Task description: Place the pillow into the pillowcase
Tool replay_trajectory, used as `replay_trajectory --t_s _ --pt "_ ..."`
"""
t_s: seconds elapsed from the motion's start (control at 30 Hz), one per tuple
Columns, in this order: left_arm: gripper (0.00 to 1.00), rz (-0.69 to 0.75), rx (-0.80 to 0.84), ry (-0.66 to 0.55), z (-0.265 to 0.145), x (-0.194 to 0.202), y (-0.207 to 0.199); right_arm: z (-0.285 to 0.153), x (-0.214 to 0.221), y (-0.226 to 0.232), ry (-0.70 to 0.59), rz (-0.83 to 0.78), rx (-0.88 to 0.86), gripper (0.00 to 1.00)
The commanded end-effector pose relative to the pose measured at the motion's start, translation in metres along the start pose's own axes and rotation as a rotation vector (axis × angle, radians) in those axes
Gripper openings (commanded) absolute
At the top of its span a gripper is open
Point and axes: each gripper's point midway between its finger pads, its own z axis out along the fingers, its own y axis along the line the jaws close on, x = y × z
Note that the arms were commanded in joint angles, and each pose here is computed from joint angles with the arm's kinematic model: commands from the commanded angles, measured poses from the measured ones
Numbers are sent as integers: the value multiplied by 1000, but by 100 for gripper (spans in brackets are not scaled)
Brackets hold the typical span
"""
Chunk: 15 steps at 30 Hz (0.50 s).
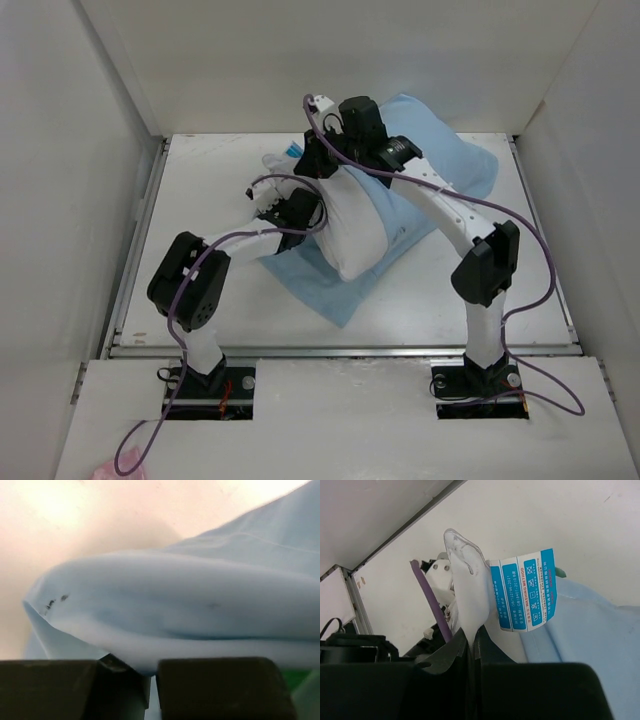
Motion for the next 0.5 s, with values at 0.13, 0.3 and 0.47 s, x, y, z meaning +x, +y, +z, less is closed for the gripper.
replay_trajectory --t_s 0.13,0.3,0.47 --pt "0 -21 -159 -45 -12 -49 52 -44 -39 46 -115 -54 -37 0" --pt "0 -97 -94 -105 -47 -103 61 -22 45 -7 111 -214 155 0" --pt "0 -174 51 -132 -73 -147 51 5 139 -19 332 -293 216 0"
